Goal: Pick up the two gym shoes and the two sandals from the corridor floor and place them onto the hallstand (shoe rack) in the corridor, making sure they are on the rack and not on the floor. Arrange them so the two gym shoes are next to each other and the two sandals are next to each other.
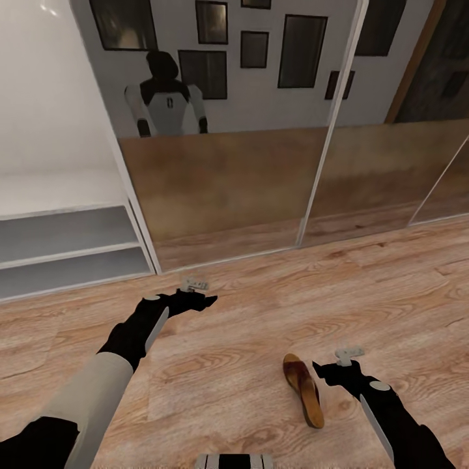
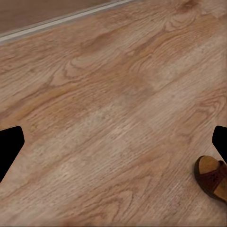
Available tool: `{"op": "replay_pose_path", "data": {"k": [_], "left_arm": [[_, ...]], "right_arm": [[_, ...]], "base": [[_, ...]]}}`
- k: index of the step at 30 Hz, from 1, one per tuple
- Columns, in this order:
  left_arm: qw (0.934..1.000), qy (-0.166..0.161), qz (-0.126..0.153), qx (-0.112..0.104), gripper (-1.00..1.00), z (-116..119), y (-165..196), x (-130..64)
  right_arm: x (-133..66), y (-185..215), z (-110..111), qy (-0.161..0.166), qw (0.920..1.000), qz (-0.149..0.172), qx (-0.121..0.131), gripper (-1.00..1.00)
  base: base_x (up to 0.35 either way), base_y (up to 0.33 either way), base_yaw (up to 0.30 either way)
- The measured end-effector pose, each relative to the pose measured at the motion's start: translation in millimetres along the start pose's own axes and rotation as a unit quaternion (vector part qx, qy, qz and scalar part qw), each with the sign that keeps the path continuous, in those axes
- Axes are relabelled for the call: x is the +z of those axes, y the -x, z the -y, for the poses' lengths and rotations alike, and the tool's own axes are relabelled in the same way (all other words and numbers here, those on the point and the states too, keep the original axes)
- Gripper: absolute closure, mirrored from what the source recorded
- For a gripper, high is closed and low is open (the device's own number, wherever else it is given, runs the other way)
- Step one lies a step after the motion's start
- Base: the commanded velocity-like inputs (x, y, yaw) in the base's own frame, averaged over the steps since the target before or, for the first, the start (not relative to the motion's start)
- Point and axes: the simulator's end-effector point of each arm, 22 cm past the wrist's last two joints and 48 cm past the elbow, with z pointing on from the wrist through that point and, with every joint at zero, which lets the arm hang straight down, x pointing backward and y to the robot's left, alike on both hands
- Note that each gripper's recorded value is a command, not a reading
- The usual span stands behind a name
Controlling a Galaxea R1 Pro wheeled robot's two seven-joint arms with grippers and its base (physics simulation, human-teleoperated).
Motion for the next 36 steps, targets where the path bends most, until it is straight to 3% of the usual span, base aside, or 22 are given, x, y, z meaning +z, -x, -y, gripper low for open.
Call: {"op": "replay_pose_path", "data": {"k": [15, 36], "left_arm": [[0.9997, -0.004, -0.021, -0.01, -1.0, -3.6, -27.8, 16.6], [0.9967, -0.008, -0.071, -0.038, -1.0, -14.5, -99.5, 51.7]], "right_arm": [[11.8, -22.8, -2.6, 0.003, 0.9998, -0.021, 0.003, -1.0], [35.9, -79.7, -8.3, 0.011, 0.9971, -0.072, 0.022, -1.0]], "base": [[0.0, 0.0, 0.0], [0.0, 0.0, 0.0]]}}
